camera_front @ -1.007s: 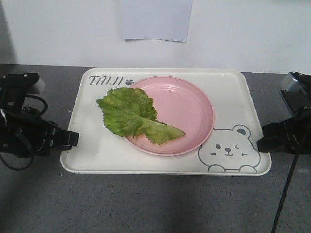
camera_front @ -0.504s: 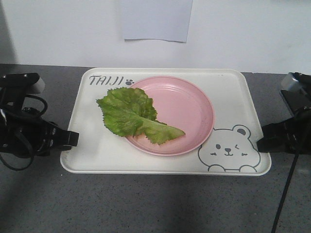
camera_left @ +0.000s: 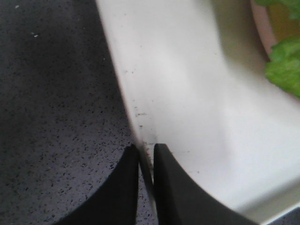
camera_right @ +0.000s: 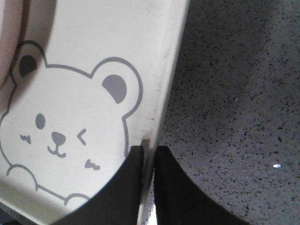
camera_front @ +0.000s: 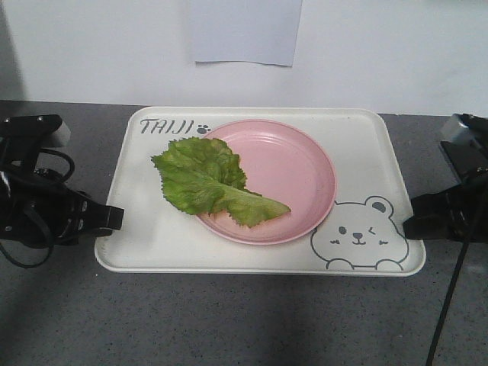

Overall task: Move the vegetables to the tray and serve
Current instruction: 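Drive the base forward carrying the tray to the far counter, then lower the tray onto the counter with both grippers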

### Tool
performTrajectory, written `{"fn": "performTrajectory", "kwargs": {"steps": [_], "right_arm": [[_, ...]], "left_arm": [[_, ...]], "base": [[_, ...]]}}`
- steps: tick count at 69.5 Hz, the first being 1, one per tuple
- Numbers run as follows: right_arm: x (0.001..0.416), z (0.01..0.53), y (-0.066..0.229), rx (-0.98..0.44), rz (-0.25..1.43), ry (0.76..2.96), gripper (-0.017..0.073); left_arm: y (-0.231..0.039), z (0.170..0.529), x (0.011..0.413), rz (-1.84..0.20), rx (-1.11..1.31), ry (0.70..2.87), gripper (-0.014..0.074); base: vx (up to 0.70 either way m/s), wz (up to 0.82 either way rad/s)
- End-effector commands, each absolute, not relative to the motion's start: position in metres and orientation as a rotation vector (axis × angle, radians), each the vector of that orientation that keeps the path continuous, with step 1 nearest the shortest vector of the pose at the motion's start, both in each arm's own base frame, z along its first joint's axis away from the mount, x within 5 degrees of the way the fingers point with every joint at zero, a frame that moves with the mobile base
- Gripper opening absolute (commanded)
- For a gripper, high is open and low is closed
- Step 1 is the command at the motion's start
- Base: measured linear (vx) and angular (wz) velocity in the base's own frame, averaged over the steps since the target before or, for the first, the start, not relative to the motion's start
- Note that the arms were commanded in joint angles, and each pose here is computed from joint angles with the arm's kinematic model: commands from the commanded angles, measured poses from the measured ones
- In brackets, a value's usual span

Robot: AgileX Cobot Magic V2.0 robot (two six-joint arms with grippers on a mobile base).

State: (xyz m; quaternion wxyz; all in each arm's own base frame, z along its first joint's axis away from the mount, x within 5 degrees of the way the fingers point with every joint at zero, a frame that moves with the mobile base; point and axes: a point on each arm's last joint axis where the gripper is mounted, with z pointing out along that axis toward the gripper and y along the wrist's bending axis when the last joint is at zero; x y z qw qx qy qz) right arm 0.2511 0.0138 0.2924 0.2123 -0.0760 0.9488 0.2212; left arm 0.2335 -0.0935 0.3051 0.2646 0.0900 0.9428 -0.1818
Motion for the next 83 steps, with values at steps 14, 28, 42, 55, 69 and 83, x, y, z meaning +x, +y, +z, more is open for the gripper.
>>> {"fn": "performTrajectory", "kwargs": {"steps": [14, 28, 42, 55, 69, 83], "right_arm": [[0.249, 0.312, 0.021, -0.241, 0.681, 2.536, -0.0001], [0.249, 0.312, 0.021, -0.239, 0.678, 2.534, -0.0001], [0.249, 0.31, 0.021, -0.233, 0.677, 2.549, -0.0001], [0.258, 0.295, 0.02, -0.2, 0.72, 2.617, -0.0001], [0.27, 0.271, 0.018, -0.167, 0.766, 2.729, -0.0001], [0.277, 0.251, 0.015, -0.157, 0.757, 2.819, -0.0001]], "left_arm": [[-0.099, 0.325, 0.233, -0.558, 0.229, 2.438, -0.0008], [-0.099, 0.325, 0.234, -0.555, 0.228, 2.431, -0.0008], [-0.096, 0.32, 0.234, -0.495, 0.265, 2.459, -0.0008], [-0.099, 0.305, 0.242, -0.485, 0.273, 2.54, -0.0008], [-0.102, 0.278, 0.257, -0.442, 0.286, 2.642, -0.0008], [-0.105, 0.257, 0.268, -0.41, 0.297, 2.72, -0.0008]], "base": [[0.0, 0.0], [0.0, 0.0], [0.0, 0.0], [0.0, 0.0], [0.0, 0.0], [0.0, 0.0]]}}
